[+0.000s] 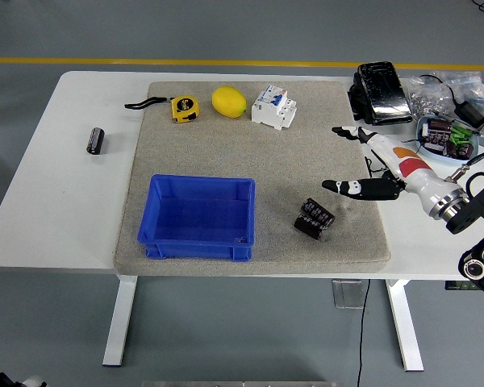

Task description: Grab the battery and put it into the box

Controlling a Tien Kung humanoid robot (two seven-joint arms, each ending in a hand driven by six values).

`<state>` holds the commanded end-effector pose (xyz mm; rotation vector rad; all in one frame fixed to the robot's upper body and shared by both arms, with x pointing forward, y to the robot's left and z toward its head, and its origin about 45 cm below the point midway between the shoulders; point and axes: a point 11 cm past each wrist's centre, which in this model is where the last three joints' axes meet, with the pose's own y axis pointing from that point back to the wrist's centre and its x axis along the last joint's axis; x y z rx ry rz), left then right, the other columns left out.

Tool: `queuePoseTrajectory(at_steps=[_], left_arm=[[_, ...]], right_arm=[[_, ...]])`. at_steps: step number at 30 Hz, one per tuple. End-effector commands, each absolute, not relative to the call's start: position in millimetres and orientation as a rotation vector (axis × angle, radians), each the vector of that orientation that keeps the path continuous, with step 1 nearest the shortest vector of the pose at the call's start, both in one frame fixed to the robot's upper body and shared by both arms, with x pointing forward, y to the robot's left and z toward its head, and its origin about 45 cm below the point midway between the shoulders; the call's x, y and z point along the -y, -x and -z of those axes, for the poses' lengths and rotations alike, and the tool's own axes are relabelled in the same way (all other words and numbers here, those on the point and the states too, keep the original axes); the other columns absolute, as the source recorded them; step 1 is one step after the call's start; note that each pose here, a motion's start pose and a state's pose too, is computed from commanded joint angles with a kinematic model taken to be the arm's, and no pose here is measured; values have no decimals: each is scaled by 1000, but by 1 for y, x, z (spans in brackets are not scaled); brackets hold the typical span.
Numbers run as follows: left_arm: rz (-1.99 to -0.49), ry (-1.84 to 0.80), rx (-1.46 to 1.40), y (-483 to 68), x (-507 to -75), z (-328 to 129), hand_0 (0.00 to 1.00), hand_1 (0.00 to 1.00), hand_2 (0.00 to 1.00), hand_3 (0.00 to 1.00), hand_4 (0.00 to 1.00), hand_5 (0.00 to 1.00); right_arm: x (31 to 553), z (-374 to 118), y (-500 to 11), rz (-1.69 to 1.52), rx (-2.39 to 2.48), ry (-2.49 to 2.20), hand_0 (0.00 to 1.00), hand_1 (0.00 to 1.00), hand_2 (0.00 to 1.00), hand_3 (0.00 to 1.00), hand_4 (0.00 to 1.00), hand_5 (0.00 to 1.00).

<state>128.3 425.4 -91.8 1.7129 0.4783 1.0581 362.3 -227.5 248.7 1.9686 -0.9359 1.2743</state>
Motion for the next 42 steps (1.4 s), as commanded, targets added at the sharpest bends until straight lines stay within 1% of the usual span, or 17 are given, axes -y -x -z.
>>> queuePoseTrajectory(at_steps=[1,2,8,9,14,15,20,21,26,27,36,42], left_arm=[[-1058,-1713,-479,-128,-426,92,745,723,782,627,625,524],[-1058,-1713,-479,-128,-426,92,744,723,784,626,626,524],[-1063,-1711,-490,-124,-426,93,744,723,784,626,626,524],[-1063,-1712,-492,-124,-426,93,744,724,785,627,626,524],[-1056,-1712,-495,-121,-425,94,744,724,785,627,626,524],[-1056,-1711,-497,-121,-425,94,744,726,789,627,625,523],[-1053,-1710,-499,-119,-424,95,744,726,789,627,625,523],[-1053,-1710,-499,-119,-424,95,744,726,790,628,624,523],[-1052,-1709,-497,-120,-424,95,744,726,790,628,624,523],[-1053,-1709,-497,-120,-424,95,744,726,790,628,625,522],[-1055,-1704,-491,-124,-424,93,744,727,789,627,625,522],[-1058,-1700,-490,-126,-424,93,745,727,788,628,624,521]], right_arm=[[226,-249,-362,-1307,895,-1950,846,819,838,852,998,360],[224,-250,-361,-1333,863,-1936,836,810,832,855,998,267],[210,-248,-360,-1610,553,-1743,836,810,832,855,998,267],[206,-248,-360,-1659,500,-1704,797,778,819,848,990,154],[188,-242,-360,-1843,268,-1549,797,778,819,848,990,154],[185,-240,-361,-1851,240,-1545,766,749,794,834,980,134],[170,-230,-363,-1864,136,-1537,766,749,794,834,980,134],[168,-228,-363,-1864,115,-1533,760,745,777,830,993,167],[157,-221,-366,-1850,30,-1517,760,745,777,830,993,167],[155,-221,-367,-1847,19,-1516,741,731,769,825,984,132],[146,-229,-389,-1836,0,-1468,743,730,767,822,978,119],[151,-220,-399,-1793,-17,-1449,741,727,764,819,977,114]])
